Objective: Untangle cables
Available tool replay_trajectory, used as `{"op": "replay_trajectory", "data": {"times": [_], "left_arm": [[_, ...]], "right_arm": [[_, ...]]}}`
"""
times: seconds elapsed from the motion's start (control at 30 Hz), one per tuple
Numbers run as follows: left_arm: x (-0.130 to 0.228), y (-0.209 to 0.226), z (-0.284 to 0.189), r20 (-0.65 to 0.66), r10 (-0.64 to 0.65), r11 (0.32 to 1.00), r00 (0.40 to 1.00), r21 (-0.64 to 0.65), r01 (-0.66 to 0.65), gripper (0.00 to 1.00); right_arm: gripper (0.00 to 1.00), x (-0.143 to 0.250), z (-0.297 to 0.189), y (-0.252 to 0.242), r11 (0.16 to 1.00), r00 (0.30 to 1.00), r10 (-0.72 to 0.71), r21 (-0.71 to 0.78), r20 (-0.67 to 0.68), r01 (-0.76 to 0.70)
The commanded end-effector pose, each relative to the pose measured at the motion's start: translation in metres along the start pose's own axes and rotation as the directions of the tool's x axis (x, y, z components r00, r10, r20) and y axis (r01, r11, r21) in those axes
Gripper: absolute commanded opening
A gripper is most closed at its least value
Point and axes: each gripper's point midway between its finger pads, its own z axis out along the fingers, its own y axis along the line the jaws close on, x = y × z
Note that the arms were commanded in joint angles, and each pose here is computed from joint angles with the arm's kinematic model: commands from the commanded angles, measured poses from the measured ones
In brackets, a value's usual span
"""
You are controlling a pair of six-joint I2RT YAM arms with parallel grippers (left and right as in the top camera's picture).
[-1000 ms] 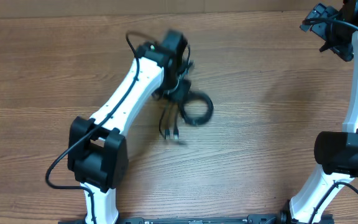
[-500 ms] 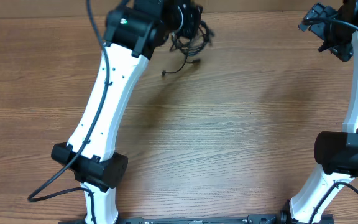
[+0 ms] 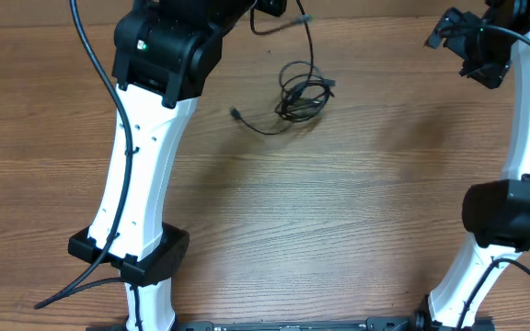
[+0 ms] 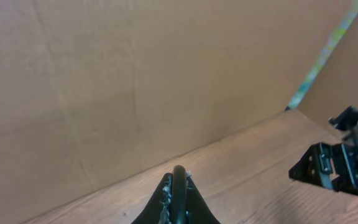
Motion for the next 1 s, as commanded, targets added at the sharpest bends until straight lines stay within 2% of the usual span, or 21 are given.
{"op": "replay_trajectory", "data": {"times": [0.0,0.17,0.3,0.5,0.67,0.83,0.97], "left_arm": [[-0.023,0.003,-0.009,0.085,-0.033,0.999,0.996,-0.016,0.034,0.04],[-0.076,-0.003,-0.037,0.274,-0.031,1.000,0.961,0.007,0.030,0.04],[-0.121,-0.011,-0.074,0.439,-0.024,1.000,0.898,0.027,0.014,0.04],[-0.164,-0.009,-0.119,0.604,-0.013,1.000,0.797,-0.001,0.017,0.04],[-0.183,-0.012,-0.143,0.678,-0.002,1.000,0.735,-0.003,0.005,0.04],[-0.192,-0.014,-0.152,0.715,0.028,1.000,0.699,-0.020,-0.019,0.04],[-0.207,-0.016,-0.169,0.775,0.029,1.000,0.631,-0.015,-0.027,0.04]], "right_arm": [[1.00,-0.005,-0.003,0.006,0.999,1.000,-0.020,-0.032,0.020,0.020],[1.00,-0.011,-0.002,0.009,0.999,0.999,-0.023,-0.042,0.043,0.025],[1.00,-0.016,-0.001,0.011,0.998,0.998,-0.026,-0.049,0.060,0.028],[1.00,-0.022,0.000,0.013,0.998,0.996,-0.028,-0.058,0.082,0.033],[1.00,-0.026,0.001,0.016,0.997,0.995,-0.031,-0.068,0.100,0.038],[1.00,-0.008,0.014,0.037,0.983,0.997,-0.077,-0.164,0.008,0.077],[1.00,0.003,0.033,0.046,0.980,0.993,-0.107,-0.175,-0.043,0.098]]}}
